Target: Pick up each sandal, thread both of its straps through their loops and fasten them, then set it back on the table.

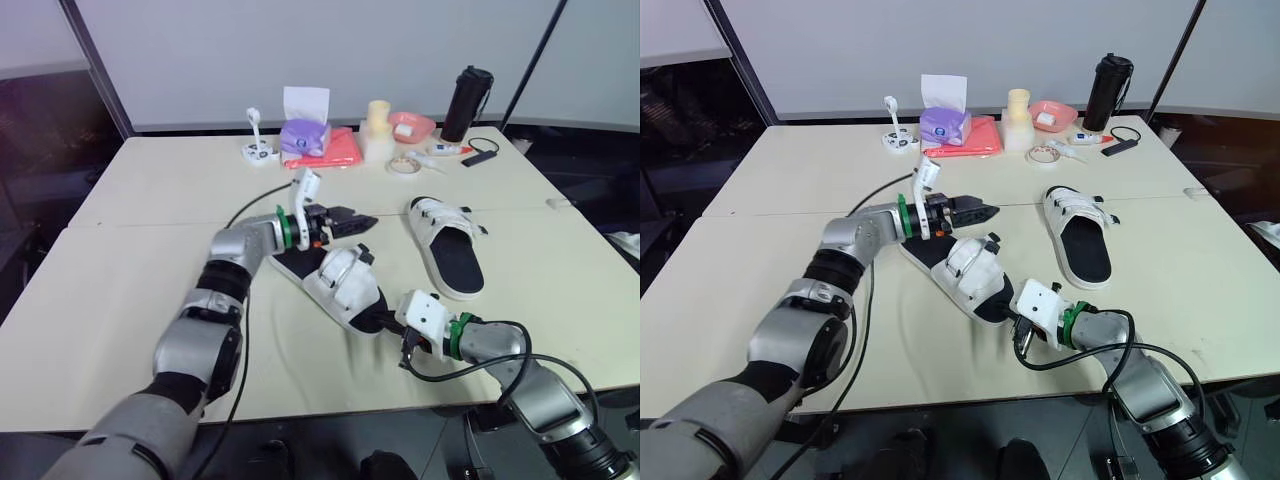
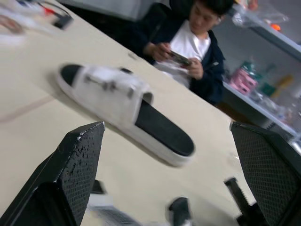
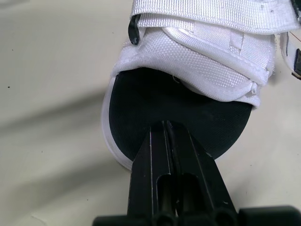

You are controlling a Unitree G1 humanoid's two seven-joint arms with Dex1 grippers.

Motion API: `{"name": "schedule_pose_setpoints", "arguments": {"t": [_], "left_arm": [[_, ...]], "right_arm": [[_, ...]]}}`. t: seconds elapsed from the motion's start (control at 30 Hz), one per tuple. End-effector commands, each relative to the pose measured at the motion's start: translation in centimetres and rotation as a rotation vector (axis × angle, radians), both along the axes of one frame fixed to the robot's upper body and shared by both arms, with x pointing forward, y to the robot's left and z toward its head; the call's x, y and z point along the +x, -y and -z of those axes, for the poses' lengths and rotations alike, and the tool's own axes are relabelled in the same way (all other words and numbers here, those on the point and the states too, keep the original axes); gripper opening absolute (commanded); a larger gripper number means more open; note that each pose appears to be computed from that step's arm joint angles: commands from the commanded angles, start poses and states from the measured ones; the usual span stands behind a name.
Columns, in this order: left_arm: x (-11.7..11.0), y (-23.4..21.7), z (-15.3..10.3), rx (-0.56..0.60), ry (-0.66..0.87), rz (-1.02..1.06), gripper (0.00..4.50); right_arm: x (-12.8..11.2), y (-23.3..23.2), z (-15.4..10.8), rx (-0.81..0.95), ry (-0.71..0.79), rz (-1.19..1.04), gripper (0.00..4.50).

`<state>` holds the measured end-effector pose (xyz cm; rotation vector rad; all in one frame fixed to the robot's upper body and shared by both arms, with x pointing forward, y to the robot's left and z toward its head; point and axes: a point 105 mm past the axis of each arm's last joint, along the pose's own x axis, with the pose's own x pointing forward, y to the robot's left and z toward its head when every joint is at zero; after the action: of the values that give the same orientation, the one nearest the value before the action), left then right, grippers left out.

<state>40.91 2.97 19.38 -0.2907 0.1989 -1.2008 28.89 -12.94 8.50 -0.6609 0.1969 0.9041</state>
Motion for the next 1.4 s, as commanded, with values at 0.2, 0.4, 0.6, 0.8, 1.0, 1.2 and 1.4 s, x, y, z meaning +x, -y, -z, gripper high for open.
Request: {"name": "schedule_pose_setpoints", "arguments": {"t": [0.2,0.4,0.6,0.8,1.0,1.2,1.4], "left_arm": [[0.0,-5.4,4.2,0.221,0.07,-0.027,4.45],[0.3,-6.6,6.2,0.291,0.157,-0.086,3.58],[0.0,-6.0,6.6,0.313,0.24,-0.062,0.5],[-2.4,-4.9,8.5,0.404,0.314,0.154,0.07],[-4.2,-5.6,9.8,0.506,0.312,0.32,0.07],[-6.4,-6.5,8.6,0.436,0.196,0.461,0.07],[-8.6,-6.7,7.7,0.389,0.131,0.509,0.07]], "right_arm": [[-0.3,0.9,2.2,-0.033,-0.083,0.047,0.0],[-0.3,0.9,2.2,-0.032,-0.083,0.047,0.0],[-0.3,1.1,2.2,-0.039,-0.085,0.049,0.0],[-0.4,1.3,2.2,-0.043,-0.086,0.052,0.0],[-0.2,1.6,1.7,-0.04,-0.075,0.055,0.0],[0.2,2.2,0.5,0.004,-0.059,0.071,0.0],[0.4,2.0,-0.2,0.051,-0.075,0.06,0.0]]}}
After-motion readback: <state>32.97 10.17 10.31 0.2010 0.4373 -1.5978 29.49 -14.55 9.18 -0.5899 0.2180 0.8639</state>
